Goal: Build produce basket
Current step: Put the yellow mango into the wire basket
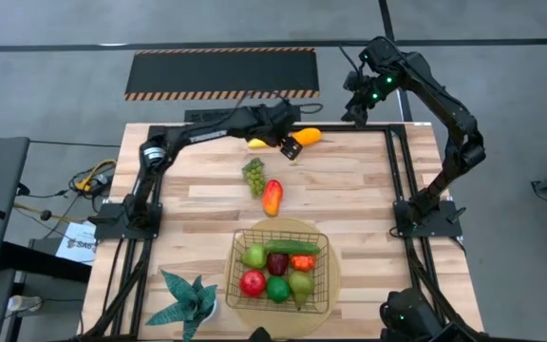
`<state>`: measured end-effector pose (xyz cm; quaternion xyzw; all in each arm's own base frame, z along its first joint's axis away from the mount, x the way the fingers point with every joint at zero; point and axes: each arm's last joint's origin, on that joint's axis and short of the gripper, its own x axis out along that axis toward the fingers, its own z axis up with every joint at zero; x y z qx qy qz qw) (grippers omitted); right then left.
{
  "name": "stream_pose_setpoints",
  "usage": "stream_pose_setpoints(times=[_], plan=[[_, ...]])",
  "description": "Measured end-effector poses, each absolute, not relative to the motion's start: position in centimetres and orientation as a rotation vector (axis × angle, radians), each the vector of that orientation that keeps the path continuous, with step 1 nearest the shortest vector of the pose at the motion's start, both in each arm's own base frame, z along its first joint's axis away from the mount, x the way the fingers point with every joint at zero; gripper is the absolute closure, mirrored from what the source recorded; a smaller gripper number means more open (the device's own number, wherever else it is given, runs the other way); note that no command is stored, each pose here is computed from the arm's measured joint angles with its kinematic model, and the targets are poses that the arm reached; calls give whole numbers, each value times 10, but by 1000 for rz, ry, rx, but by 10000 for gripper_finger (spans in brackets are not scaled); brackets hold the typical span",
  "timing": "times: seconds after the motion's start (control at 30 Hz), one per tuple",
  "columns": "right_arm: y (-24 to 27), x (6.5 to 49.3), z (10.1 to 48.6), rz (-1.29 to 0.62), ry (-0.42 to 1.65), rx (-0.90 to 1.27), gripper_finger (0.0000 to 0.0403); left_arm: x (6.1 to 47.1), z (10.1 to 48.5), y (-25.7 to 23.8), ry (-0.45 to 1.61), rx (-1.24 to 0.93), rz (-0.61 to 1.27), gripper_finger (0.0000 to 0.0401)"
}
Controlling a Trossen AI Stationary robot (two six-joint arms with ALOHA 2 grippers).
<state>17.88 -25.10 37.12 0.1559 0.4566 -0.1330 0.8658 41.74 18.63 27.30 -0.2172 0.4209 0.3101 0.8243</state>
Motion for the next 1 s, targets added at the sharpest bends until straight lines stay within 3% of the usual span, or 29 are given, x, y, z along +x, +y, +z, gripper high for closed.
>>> stream_pose_setpoints(times=[0.2, 0.3, 0.57, 0.73, 1.0], plan=[[-251, 179, 371, -278, 959, 327, 117, 383, 336, 199, 810, -470, 681, 317], [-251, 179, 371, -278, 958, 324, 117, 369, 346, 221, 746, -522, 711, 384], [-257, 180, 370, -298, 922, 286, 117, 346, 295, 297, 735, -946, 681, 401], [-272, 179, 347, -345, 881, 275, 117, 359, 294, 307, 567, -1150, 569, 401], [-284, 165, 287, -399, 910, 391, 117, 352, 275, 307, 713, -1026, 882, 401]])
